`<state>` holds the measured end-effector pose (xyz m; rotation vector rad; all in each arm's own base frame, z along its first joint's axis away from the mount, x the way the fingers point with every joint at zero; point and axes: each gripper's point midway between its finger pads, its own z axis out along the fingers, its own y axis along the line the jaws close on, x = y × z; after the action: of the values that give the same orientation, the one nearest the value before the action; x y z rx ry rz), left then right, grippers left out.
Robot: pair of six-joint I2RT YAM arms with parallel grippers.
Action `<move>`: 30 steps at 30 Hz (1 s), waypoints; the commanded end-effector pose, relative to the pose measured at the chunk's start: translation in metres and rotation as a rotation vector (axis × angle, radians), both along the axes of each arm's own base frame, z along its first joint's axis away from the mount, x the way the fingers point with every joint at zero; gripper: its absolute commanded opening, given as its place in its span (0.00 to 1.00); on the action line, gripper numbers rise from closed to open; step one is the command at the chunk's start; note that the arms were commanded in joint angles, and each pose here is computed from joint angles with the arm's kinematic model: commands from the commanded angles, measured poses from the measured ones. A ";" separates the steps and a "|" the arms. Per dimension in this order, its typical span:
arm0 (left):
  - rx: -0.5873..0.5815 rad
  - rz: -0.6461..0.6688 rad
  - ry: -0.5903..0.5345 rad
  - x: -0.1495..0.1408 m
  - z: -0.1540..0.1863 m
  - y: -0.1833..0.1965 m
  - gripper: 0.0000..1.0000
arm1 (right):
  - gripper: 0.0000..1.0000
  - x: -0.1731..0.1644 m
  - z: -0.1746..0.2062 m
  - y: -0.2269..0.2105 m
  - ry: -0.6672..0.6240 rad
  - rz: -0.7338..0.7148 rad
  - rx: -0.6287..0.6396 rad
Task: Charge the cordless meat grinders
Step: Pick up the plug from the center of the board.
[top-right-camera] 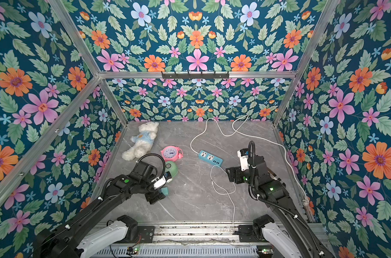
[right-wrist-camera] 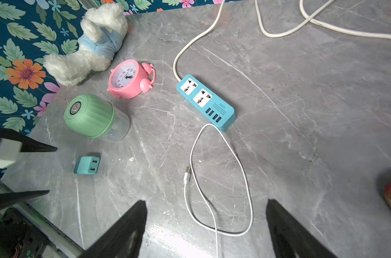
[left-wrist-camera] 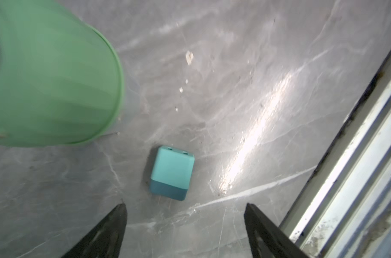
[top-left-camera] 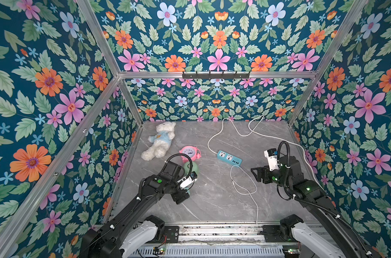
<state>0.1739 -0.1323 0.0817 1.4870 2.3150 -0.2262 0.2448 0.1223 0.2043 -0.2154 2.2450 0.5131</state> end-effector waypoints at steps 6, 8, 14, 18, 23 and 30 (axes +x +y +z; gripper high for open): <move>0.130 -0.151 -0.157 0.022 -0.029 0.011 0.86 | 0.86 -0.002 0.006 -0.005 -0.017 0.003 -0.033; 0.145 -0.168 -0.146 0.022 -0.036 0.011 0.86 | 0.86 -0.003 0.007 -0.005 -0.021 0.001 -0.031; 0.167 -0.170 -0.102 0.022 -0.051 0.015 0.78 | 0.86 -0.005 0.007 -0.007 -0.016 -0.016 -0.023; 0.159 -0.179 -0.082 0.023 -0.054 0.014 0.77 | 0.86 -0.006 0.006 -0.007 -0.013 -0.014 -0.024; 0.113 -0.188 0.007 0.016 -0.057 0.011 0.69 | 0.86 -0.006 0.006 -0.007 -0.009 -0.016 -0.023; 0.105 -0.213 0.070 0.011 -0.061 0.012 0.48 | 0.86 -0.009 0.003 -0.010 -0.007 -0.028 -0.021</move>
<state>0.1943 -0.1181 0.0202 1.7496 2.2710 -0.1598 0.2360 0.1147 0.2079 -0.2134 2.2411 0.4818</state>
